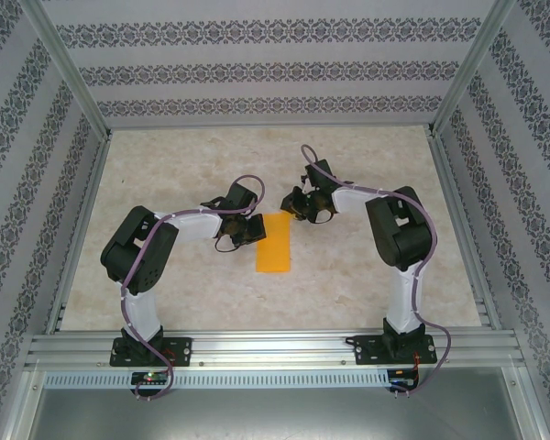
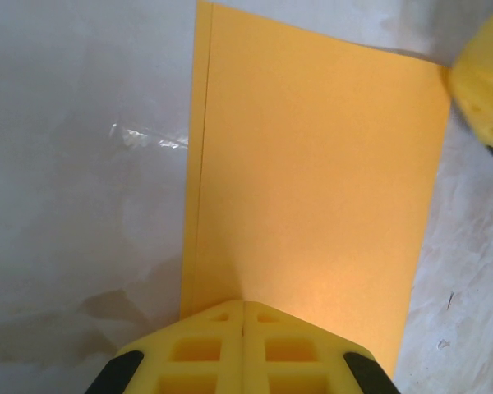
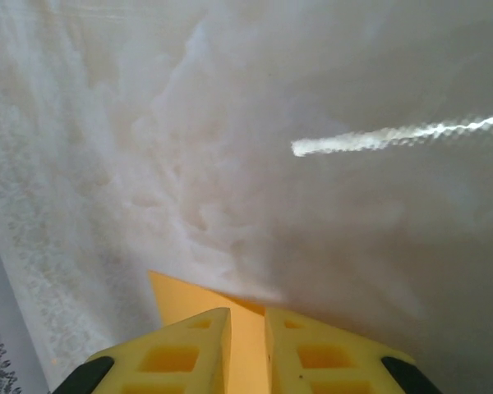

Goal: Fold a paper plane with a square sheet of paper (pick it up from the middle)
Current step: Fold the square sheet of paper in half at the center of the table.

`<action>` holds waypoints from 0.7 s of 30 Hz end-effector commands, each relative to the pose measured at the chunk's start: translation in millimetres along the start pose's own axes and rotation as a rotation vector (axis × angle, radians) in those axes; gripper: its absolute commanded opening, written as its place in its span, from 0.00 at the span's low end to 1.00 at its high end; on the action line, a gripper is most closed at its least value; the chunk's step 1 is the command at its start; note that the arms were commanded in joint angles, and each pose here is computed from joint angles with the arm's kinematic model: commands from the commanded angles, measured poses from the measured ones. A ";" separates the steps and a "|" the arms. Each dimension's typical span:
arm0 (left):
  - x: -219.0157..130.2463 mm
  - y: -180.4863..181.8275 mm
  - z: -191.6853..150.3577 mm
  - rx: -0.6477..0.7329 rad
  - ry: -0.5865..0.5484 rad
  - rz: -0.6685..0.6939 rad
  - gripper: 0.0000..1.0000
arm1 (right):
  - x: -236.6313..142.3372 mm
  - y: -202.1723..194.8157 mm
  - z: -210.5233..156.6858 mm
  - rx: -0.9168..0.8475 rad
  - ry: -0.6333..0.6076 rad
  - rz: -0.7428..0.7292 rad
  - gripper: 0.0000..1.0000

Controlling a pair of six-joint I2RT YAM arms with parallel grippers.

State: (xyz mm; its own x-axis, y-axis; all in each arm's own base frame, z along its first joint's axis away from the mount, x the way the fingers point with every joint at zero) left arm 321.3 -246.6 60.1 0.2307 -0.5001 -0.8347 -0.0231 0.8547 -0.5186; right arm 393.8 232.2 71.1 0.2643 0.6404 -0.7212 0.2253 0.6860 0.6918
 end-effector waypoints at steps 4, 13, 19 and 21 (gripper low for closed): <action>12.0 30.7 -23.7 -0.023 0.083 0.137 0.04 | -31.5 30.2 -8.3 -0.047 -0.026 0.094 0.20; 11.8 30.8 -24.2 -0.020 0.084 0.138 0.05 | -4.9 -2.2 -44.6 0.009 0.028 0.074 0.20; 10.5 30.5 -24.2 -0.018 0.083 0.137 0.05 | -0.9 -17.4 -51.1 0.042 0.035 0.012 0.20; 10.2 30.8 -24.7 -0.019 0.083 0.140 0.05 | -6.8 -15.9 -52.4 0.026 0.034 -0.013 0.20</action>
State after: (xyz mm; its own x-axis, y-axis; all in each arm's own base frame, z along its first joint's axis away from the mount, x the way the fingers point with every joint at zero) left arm 321.2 -246.5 60.0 0.2306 -0.4997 -0.8349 -0.0234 0.8550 -0.5181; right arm 337.9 236.7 55.7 0.2095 0.6626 -0.7191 0.2625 0.6703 0.6941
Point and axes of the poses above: each hand's point on the last joint's axis, 136 mm out from that joint toward the fingers, its own x axis out along the fingers, its own y axis along the line the jaws close on, z = x × y, the point moved 5 cm from there along -x, back along the fingers, and after that the axes turned 5 degrees about x, right-handed, at the moved point
